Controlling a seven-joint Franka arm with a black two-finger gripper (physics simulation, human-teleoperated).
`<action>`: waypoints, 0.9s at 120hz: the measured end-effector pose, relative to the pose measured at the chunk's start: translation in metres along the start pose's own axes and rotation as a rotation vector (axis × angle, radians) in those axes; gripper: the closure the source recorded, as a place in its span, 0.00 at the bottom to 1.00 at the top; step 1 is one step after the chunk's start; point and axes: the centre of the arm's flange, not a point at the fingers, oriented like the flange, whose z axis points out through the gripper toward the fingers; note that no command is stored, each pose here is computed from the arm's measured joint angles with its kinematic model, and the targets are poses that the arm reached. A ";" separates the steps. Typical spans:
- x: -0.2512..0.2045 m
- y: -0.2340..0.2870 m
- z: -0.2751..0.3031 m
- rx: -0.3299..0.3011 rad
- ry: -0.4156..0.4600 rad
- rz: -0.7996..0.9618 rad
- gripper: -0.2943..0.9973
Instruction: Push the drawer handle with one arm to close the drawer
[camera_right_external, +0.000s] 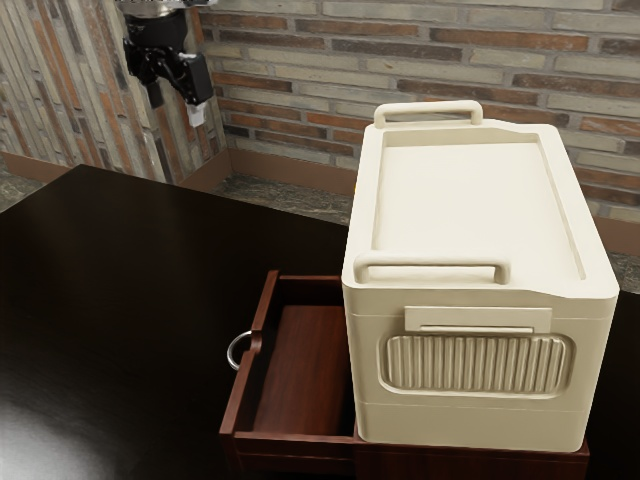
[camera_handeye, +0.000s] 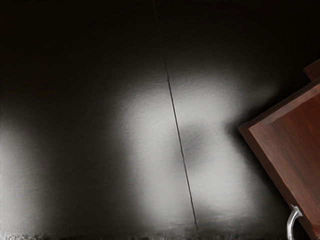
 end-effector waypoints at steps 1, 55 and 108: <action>0.000 -0.001 0.000 0.000 -0.001 -0.001 0.23; -0.157 -0.008 0.114 -0.099 -0.199 0.059 0.36; -0.183 -0.029 0.284 0.052 0.120 0.543 0.80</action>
